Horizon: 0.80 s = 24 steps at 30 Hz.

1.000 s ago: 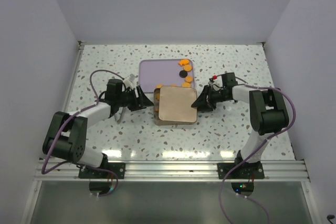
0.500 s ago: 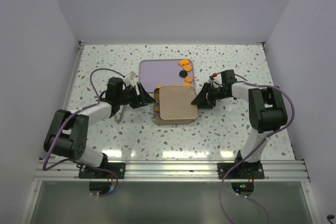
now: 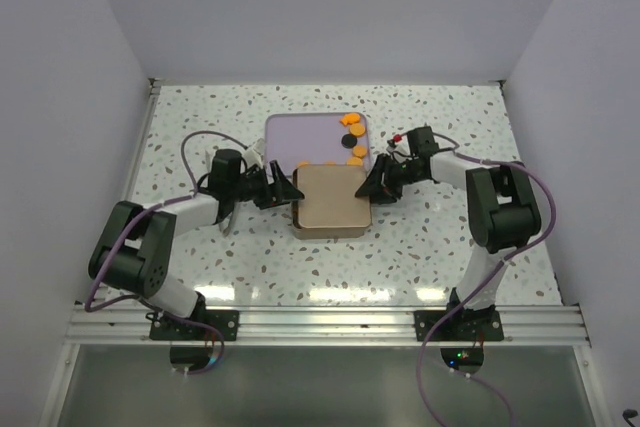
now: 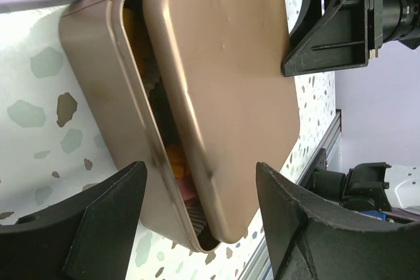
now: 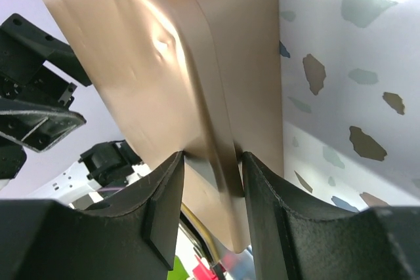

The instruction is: Pack the cookies

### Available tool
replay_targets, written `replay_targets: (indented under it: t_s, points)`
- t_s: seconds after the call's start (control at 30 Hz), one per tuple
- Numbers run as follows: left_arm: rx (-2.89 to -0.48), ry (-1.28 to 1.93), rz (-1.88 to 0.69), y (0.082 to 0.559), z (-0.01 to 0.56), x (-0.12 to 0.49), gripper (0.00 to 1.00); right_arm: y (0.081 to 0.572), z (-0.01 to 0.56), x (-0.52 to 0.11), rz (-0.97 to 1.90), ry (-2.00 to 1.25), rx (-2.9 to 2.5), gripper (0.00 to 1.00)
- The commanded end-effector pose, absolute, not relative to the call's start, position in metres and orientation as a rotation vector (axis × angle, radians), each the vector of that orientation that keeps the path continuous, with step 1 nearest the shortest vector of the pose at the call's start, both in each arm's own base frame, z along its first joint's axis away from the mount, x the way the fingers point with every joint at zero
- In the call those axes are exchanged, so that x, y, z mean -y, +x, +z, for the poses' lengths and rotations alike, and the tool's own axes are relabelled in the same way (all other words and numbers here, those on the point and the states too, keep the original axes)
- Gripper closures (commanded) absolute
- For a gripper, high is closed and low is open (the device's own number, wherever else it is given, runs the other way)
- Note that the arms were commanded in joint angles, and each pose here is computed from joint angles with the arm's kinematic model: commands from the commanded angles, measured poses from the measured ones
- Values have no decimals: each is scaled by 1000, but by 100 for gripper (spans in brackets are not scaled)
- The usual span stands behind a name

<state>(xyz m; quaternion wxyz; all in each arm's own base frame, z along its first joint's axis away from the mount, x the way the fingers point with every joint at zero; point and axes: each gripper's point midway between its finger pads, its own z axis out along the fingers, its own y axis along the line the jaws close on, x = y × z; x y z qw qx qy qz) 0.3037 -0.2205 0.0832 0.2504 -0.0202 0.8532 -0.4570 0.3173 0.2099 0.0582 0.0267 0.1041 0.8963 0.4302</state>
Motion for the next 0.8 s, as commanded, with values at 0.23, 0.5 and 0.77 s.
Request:
replay_targets:
  t_s: [0.23, 0.5, 0.77]
  points:
    - [-2250, 50, -1309, 308, 97, 234, 25, 317, 63, -245, 1277, 250, -2819, 52]
    - [-2251, 77, -1321, 306, 97, 238, 24, 323, 78, -257, 1172, 254, -2840, 18]
    - [-2245, 85, -1323, 309, 99, 239, 24, 320, 84, -244, 946, 312, -2948, 16]
